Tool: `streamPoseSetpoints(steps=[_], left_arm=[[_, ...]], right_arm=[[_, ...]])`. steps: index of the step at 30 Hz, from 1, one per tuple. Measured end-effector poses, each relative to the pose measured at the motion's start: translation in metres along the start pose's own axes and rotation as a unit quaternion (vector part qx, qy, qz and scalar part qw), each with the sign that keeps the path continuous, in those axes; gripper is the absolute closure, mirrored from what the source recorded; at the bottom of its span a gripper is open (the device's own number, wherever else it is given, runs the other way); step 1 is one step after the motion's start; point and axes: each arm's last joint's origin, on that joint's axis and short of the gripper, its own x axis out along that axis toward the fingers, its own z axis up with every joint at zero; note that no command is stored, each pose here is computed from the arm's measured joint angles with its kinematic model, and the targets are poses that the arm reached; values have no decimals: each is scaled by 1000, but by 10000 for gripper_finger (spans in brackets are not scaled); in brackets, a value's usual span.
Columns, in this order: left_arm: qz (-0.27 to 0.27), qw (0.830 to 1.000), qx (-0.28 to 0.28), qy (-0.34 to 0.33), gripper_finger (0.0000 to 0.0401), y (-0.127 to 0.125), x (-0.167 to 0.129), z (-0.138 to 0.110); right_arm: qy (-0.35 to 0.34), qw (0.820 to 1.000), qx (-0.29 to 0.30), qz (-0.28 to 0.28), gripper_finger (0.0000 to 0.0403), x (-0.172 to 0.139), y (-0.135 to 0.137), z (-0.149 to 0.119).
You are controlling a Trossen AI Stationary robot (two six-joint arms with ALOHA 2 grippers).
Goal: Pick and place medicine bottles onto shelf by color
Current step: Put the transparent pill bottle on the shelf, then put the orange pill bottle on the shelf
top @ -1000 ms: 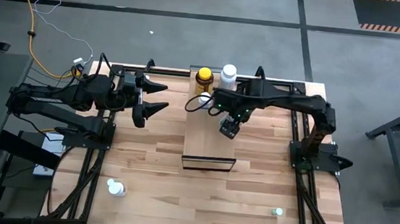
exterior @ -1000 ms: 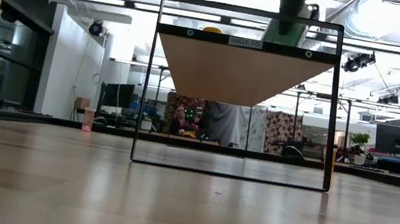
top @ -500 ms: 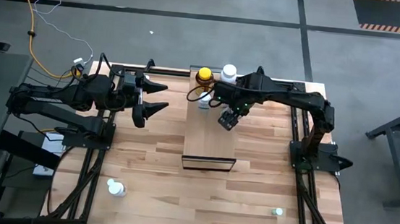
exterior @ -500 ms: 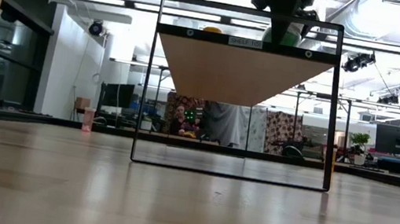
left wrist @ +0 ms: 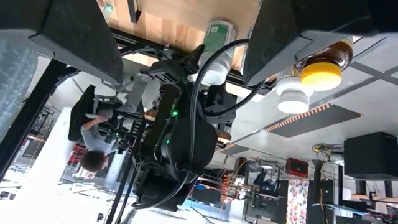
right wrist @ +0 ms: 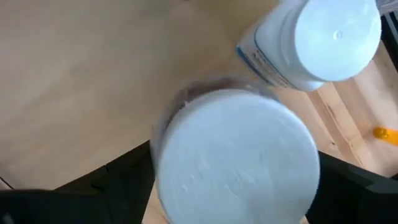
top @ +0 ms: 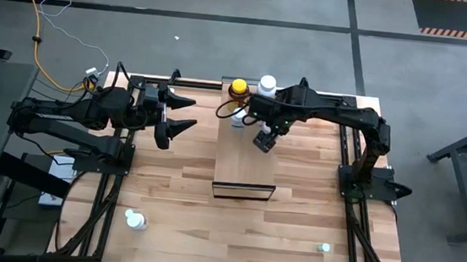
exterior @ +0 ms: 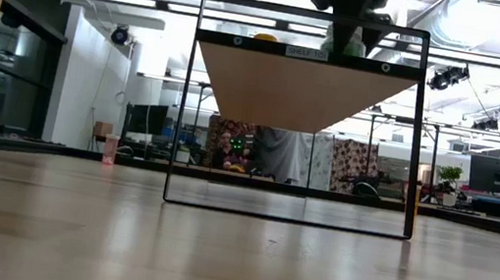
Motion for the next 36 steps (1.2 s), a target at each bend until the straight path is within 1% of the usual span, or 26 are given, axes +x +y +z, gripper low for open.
streamPoseSetpoints(steps=[13, 22, 28, 32, 36], left_arm=[[2, 1000, 0, -1, 80, 0, 0, 0], [3, 1000, 0, -1, 80, 0, 0, 0], [3, 1000, 0, -1, 80, 0, 0, 0], [3, 1000, 0, -1, 80, 0, 0, 0], [3, 1000, 0, -1, 80, 0, 0, 0]], right_arm=[[-49, 999, 4, 23, 77, -1, 4, 9], [-95, 995, 13, -2, 77, -2, 5, 16], [-136, 991, -17, 7, 77, -4, 8, 23], [-179, 983, -45, 19, 77, -8, 11, 30], [-227, 971, -67, 21, 77, -25, 8, 28]])
